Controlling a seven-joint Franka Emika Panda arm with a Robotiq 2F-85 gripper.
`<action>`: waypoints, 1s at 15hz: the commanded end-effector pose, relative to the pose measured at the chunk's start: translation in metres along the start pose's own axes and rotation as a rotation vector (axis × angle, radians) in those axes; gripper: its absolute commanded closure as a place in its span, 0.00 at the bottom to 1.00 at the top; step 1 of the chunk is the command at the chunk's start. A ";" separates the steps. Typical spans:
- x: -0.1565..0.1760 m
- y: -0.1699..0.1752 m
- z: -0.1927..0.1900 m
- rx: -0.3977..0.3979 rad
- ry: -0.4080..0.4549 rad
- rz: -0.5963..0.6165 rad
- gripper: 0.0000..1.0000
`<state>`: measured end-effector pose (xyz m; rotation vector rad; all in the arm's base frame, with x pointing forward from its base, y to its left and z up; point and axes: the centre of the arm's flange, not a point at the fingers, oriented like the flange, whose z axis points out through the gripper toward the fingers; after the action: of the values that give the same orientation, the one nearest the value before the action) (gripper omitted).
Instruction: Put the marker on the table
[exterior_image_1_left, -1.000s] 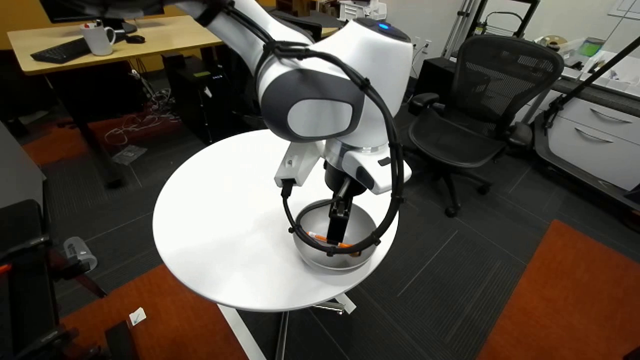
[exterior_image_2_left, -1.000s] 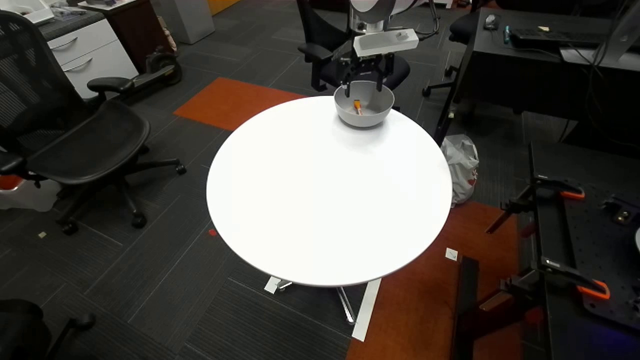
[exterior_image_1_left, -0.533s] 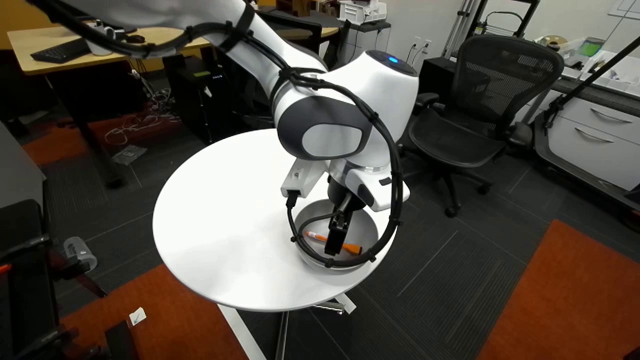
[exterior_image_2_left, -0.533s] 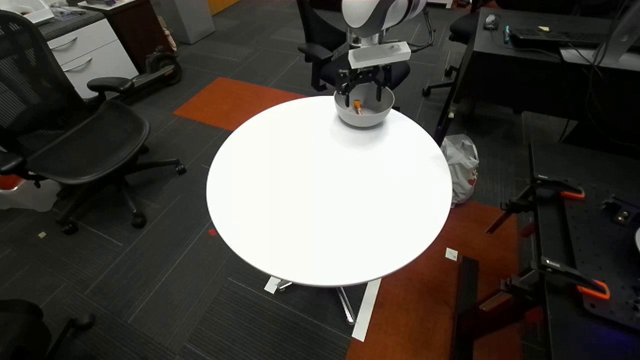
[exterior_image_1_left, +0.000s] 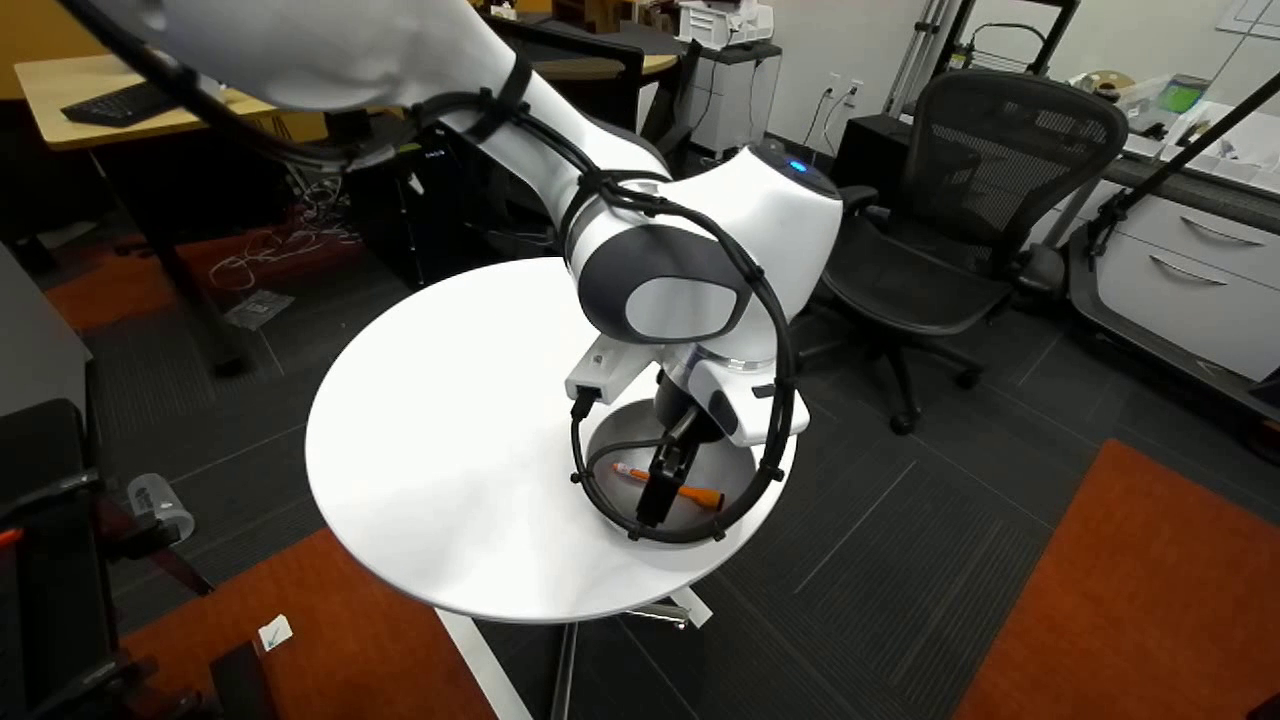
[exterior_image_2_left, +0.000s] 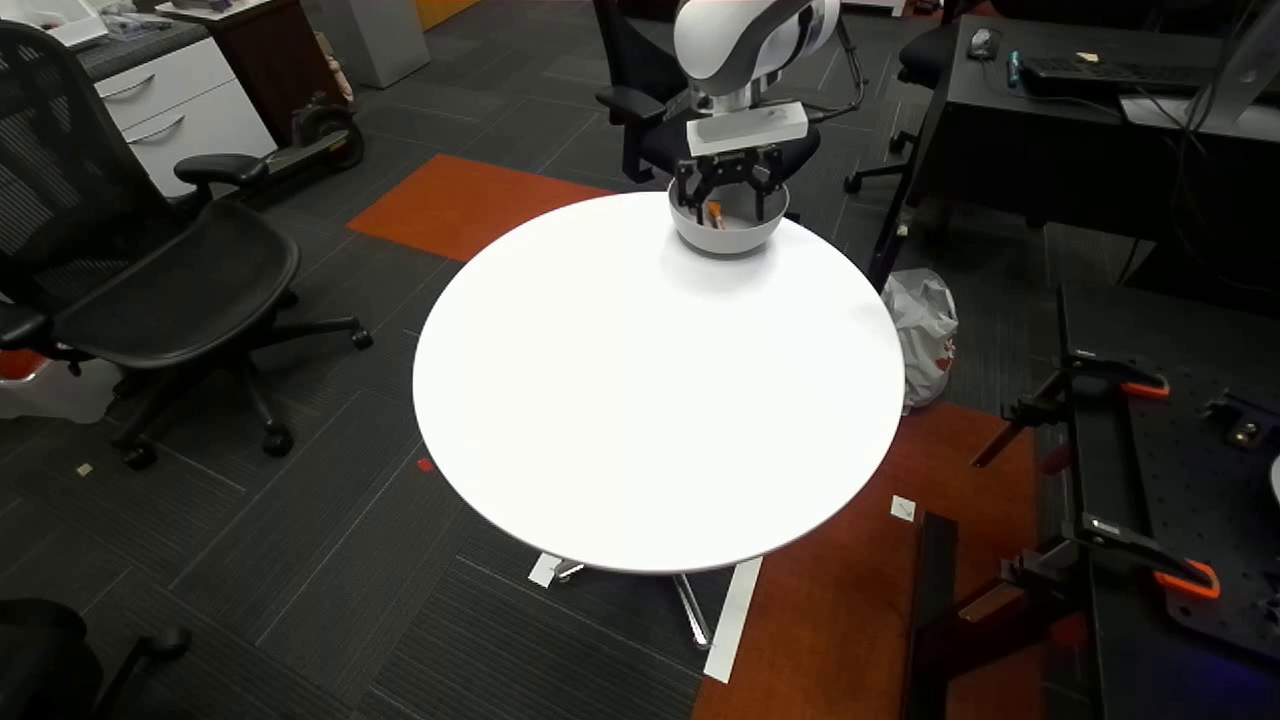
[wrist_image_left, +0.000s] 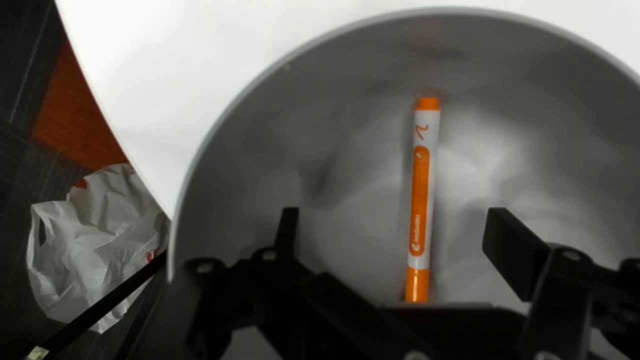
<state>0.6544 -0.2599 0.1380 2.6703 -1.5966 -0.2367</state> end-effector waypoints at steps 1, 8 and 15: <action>0.011 -0.009 0.000 -0.021 -0.016 0.055 0.38; 0.011 -0.010 -0.007 -0.028 -0.012 0.079 0.92; -0.031 0.011 -0.068 -0.034 0.100 0.037 0.97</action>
<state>0.6656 -0.2631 0.1623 2.6019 -1.6288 -0.1892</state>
